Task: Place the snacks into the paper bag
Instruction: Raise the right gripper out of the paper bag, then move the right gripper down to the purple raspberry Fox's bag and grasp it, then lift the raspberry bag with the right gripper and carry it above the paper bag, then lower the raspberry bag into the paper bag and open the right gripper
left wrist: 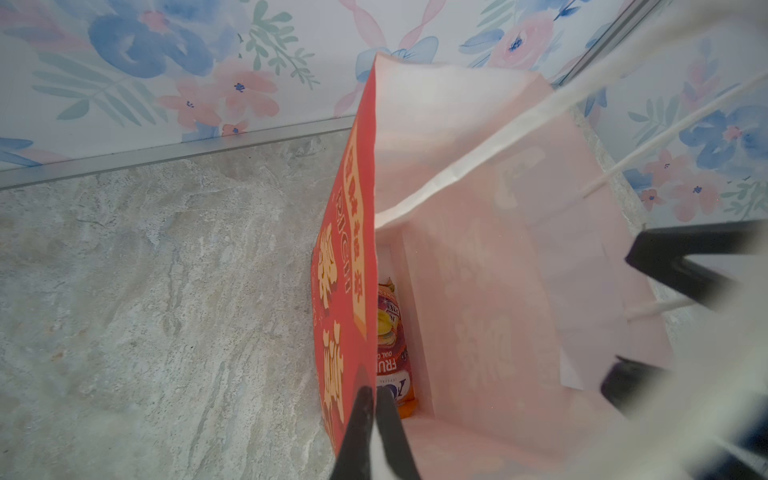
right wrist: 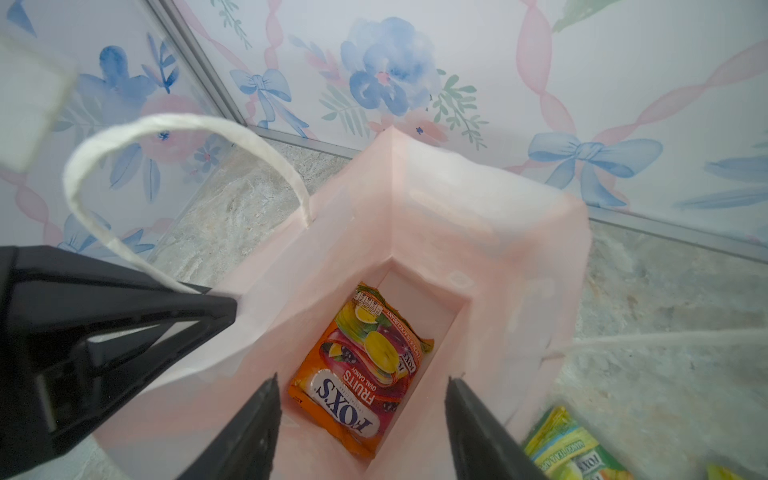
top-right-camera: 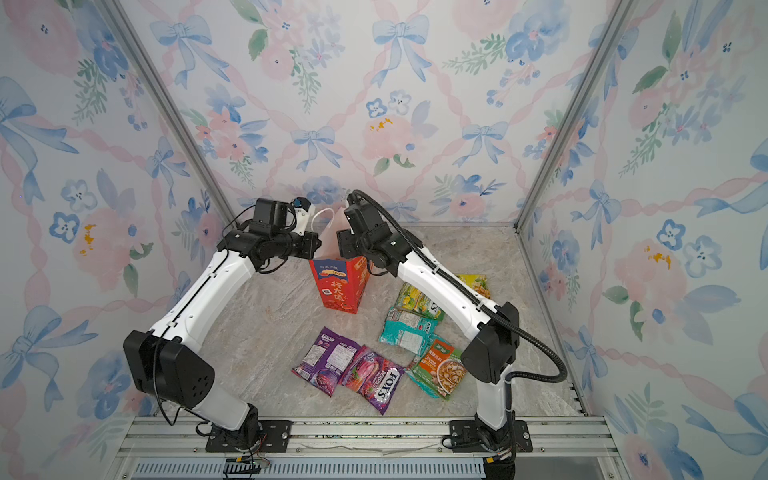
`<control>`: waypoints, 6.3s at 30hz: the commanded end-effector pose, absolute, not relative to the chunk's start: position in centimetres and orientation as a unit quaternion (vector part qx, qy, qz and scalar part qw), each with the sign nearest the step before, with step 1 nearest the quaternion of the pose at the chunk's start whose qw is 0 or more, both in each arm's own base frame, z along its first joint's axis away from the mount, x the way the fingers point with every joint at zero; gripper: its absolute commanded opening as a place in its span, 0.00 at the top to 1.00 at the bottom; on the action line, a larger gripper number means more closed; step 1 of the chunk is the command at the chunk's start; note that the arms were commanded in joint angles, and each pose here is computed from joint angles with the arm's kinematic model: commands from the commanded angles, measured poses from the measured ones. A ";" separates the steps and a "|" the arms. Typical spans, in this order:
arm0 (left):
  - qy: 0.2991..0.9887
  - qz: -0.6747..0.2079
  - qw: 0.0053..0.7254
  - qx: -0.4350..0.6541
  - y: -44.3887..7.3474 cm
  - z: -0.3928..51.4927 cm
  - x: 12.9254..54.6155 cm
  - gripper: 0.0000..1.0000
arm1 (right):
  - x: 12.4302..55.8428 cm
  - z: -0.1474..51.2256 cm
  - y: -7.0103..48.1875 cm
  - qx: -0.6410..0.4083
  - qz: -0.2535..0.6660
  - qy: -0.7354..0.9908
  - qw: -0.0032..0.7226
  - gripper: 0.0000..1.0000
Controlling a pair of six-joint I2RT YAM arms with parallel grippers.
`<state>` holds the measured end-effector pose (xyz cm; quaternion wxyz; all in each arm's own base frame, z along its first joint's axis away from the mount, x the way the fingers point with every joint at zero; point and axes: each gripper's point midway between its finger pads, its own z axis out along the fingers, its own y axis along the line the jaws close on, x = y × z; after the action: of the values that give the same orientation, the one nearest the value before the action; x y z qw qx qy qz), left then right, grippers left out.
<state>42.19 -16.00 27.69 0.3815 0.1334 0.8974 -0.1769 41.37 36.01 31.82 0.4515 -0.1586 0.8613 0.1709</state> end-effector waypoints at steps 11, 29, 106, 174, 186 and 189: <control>0.899 -0.181 0.378 0.129 -16.1 27.6 41.8 1.00 | 38.0 41.0 35.6 -0.191 0.278 0.787 0.517 0.03; 0.902 -0.156 0.383 0.124 -15.2 27.3 42.1 1.00 | 31.3 29.7 25.6 -0.143 0.170 0.875 0.430 0.03; 0.906 -0.144 0.383 0.112 -14.0 26.9 42.6 1.00 | 14.7 6.5 33.1 -0.258 0.096 0.951 0.139 1.00; 0.903 -0.170 0.375 0.123 -15.0 26.9 42.2 1.00 | 31.9 46.1 40.1 -0.191 0.409 0.752 0.480 1.00; 0.903 -0.174 0.374 0.122 -15.1 26.9 42.2 1.00 | 35.4 46.7 41.5 -0.180 0.405 0.748 0.495 1.00; 0.903 -0.174 0.374 0.121 -15.1 26.9 42.2 1.00 | 36.5 46.5 41.3 -0.170 0.404 0.749 0.497 1.00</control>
<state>42.49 -15.12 27.22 0.3811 0.1239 0.9009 -0.1668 35.58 41.79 43.90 0.4684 -0.1774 0.7726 0.3900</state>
